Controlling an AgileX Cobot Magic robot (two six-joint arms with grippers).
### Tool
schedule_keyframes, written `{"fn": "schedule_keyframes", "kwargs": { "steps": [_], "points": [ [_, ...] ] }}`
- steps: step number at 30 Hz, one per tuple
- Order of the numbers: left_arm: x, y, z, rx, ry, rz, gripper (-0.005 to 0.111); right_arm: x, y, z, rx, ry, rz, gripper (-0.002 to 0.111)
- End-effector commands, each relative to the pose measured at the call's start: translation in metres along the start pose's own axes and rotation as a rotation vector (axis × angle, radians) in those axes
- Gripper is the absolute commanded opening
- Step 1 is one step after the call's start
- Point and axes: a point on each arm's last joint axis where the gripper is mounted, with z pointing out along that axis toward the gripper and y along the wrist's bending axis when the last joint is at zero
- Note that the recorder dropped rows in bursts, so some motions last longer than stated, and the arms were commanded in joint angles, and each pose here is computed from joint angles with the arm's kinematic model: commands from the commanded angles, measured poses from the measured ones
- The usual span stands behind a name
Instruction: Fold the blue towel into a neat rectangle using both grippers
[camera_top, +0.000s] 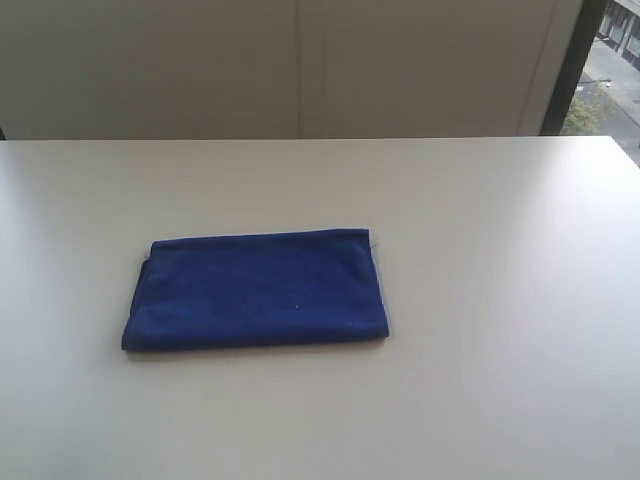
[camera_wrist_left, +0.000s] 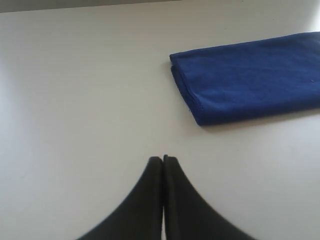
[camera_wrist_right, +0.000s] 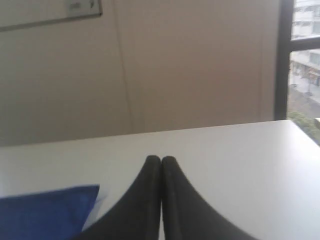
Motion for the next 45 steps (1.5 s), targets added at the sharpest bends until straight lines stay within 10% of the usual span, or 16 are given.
{"fn": "schedule_keyframes", "kwargs": {
  "steps": [1,8,45],
  "points": [
    [0.001,0.000,0.000,-0.003,-0.004,-0.011,0.000,0.008,-0.009,-0.013,0.133,0.028,0.060,0.000],
    [0.001,0.000,0.000,-0.003,-0.004,-0.011,0.000,0.030,-0.014,-0.018,0.189,0.280,-0.067,0.000],
    [0.001,0.000,0.000,-0.001,-0.004,-0.008,0.000,0.030,-0.008,-0.016,0.070,0.281,-0.105,0.000]
  ]
}}
